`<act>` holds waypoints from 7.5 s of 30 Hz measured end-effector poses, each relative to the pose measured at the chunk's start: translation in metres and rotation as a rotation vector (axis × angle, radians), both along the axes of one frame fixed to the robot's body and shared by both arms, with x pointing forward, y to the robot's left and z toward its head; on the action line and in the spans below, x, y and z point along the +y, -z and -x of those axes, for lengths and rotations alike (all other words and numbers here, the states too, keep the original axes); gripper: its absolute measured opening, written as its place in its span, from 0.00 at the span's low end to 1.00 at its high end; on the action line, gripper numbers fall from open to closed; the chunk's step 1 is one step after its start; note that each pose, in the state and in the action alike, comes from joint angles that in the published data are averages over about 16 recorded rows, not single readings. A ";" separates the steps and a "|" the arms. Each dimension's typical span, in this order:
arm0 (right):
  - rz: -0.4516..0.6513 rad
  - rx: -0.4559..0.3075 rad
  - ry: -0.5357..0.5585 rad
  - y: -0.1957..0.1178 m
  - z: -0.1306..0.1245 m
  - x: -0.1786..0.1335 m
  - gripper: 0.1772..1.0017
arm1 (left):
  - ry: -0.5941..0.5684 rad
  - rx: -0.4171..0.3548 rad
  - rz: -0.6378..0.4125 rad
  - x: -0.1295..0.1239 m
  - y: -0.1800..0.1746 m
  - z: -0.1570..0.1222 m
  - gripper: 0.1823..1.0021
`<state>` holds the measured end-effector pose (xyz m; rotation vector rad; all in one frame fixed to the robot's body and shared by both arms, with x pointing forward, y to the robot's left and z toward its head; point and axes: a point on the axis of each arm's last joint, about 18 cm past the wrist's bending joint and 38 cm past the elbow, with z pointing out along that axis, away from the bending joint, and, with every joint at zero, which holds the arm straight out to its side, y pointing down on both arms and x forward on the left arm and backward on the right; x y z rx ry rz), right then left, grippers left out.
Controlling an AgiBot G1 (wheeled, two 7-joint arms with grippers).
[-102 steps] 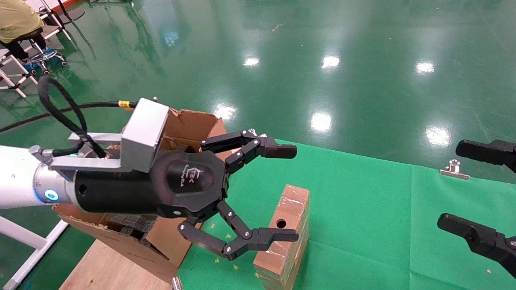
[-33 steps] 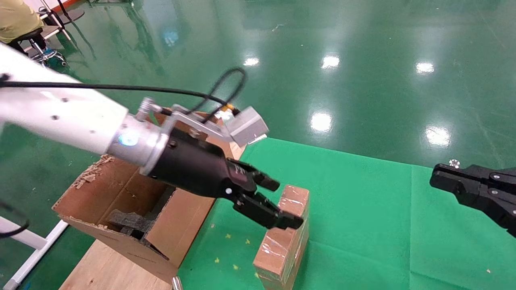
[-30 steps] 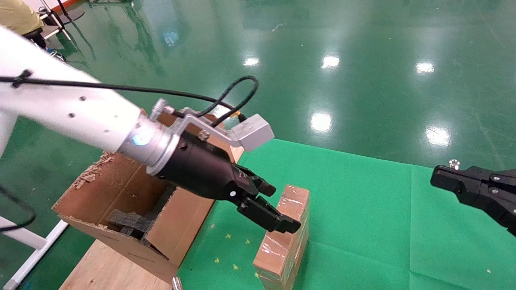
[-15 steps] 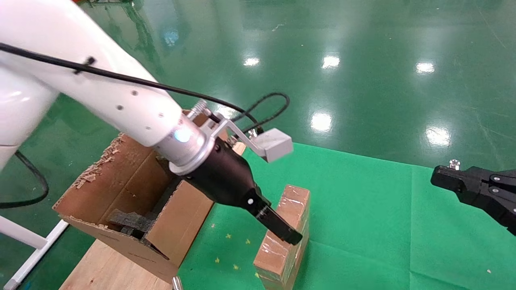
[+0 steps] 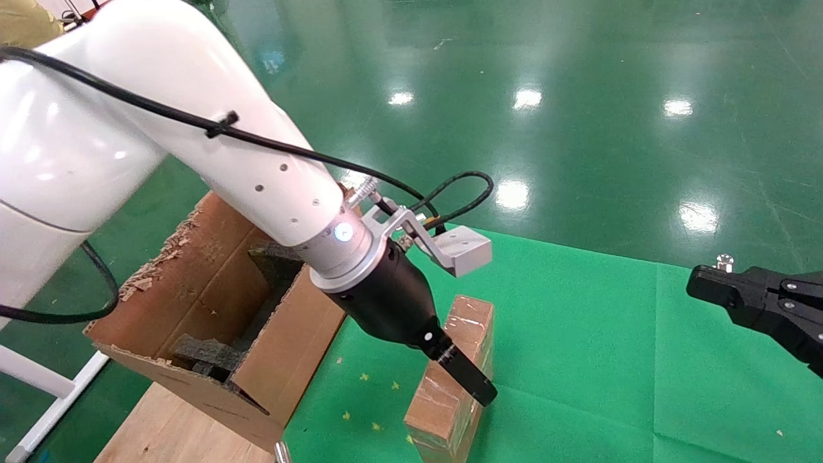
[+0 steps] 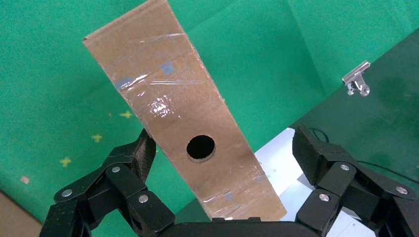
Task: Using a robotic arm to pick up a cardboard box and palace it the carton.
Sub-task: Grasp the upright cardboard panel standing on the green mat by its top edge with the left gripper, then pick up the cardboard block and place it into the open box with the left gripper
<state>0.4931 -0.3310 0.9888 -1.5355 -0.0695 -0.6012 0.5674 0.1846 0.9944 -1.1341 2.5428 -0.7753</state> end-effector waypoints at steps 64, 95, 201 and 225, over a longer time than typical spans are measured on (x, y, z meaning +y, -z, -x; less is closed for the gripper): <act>0.000 0.000 0.000 0.000 0.000 0.000 1.00 | -0.145 -0.153 0.010 0.040 -0.057 -0.022 0.18; 0.000 0.000 0.000 0.000 0.000 0.000 1.00 | -0.627 -0.485 0.019 0.324 -0.165 0.009 0.16; 0.000 0.000 0.000 0.000 0.000 0.000 1.00 | -0.779 -0.331 -0.117 0.388 0.109 -0.081 0.15; -0.001 0.001 0.001 0.000 0.000 0.000 1.00 | -0.793 -0.340 -0.126 0.385 0.123 -0.087 0.19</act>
